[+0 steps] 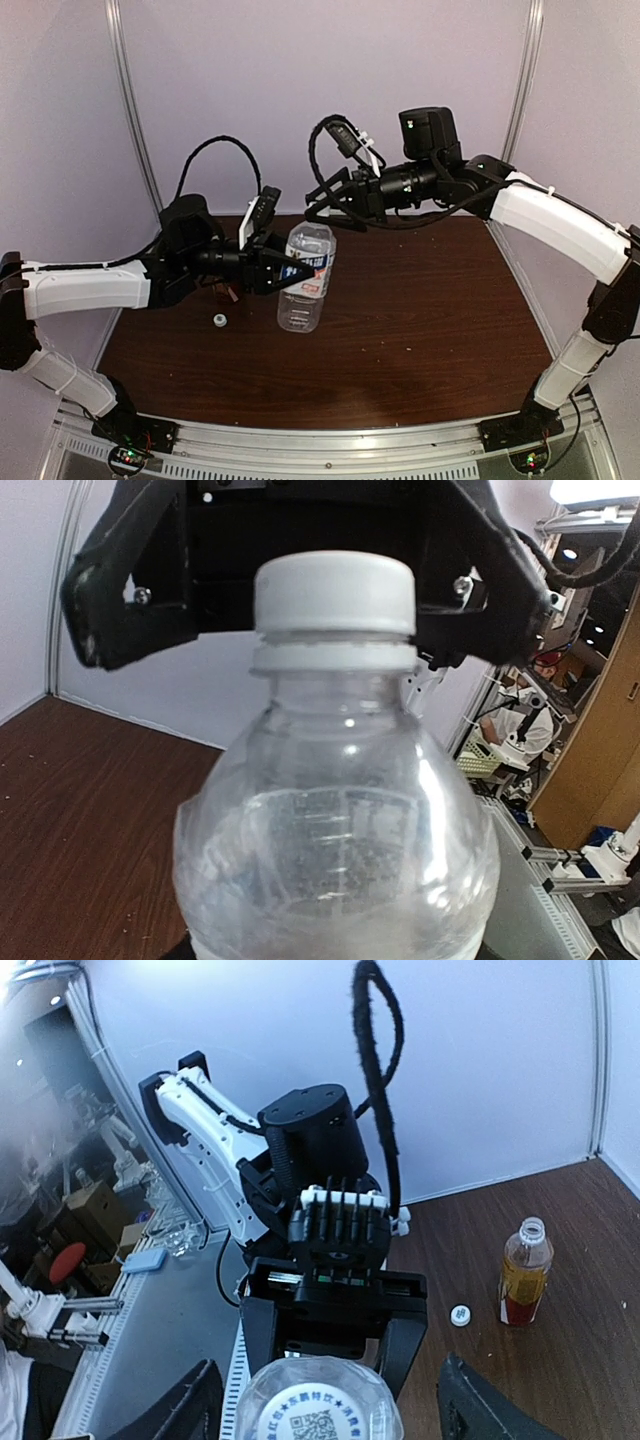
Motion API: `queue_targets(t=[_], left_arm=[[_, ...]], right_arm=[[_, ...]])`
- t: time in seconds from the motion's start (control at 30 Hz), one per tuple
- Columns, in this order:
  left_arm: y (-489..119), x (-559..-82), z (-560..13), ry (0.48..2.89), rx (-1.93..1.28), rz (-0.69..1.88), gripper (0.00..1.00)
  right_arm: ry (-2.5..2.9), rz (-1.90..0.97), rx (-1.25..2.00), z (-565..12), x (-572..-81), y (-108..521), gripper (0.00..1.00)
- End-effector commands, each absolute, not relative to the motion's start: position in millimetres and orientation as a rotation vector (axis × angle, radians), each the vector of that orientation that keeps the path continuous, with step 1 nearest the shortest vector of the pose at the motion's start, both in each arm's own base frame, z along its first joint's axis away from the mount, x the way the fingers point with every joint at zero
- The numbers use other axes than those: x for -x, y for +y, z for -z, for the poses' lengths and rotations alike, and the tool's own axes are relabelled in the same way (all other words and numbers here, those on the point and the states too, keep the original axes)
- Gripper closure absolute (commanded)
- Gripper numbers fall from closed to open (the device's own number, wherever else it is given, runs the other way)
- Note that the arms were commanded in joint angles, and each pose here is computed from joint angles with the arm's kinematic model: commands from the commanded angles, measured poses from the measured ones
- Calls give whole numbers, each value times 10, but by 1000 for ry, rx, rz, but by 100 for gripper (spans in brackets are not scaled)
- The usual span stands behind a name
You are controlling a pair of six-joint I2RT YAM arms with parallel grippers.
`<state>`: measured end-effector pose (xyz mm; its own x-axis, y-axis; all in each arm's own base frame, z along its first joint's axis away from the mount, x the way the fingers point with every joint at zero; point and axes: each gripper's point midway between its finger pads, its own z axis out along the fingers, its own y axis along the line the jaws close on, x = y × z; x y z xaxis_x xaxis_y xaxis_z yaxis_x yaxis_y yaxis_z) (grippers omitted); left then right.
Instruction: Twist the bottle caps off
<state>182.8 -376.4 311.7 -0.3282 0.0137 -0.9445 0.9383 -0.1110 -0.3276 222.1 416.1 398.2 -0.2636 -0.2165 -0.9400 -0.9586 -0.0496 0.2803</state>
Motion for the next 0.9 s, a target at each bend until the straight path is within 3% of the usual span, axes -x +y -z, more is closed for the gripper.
queue_targets(t=[0.0, 0.27, 0.53, 0.87], left_arm=[[-3801, -1991, -3256, 1370, -1069, 1428, 66], [-3761, -2226, -3261, 1449, -971, 1293, 66], [-3740, -2309, -3284, 1469, -929, 1253, 66], [-3723, -2323, -3316, 1467, -916, 1242, 66]], right_arm=[[1580, -1341, 1074, -4325, -2347, 4068, 23], [1780, -1188, 752, -4306, -2758, 3997, 20], [1853, -1154, 732, -4088, -2805, 4085, 20], [1886, -1163, 749, -3917, -2799, 4142, 40]])
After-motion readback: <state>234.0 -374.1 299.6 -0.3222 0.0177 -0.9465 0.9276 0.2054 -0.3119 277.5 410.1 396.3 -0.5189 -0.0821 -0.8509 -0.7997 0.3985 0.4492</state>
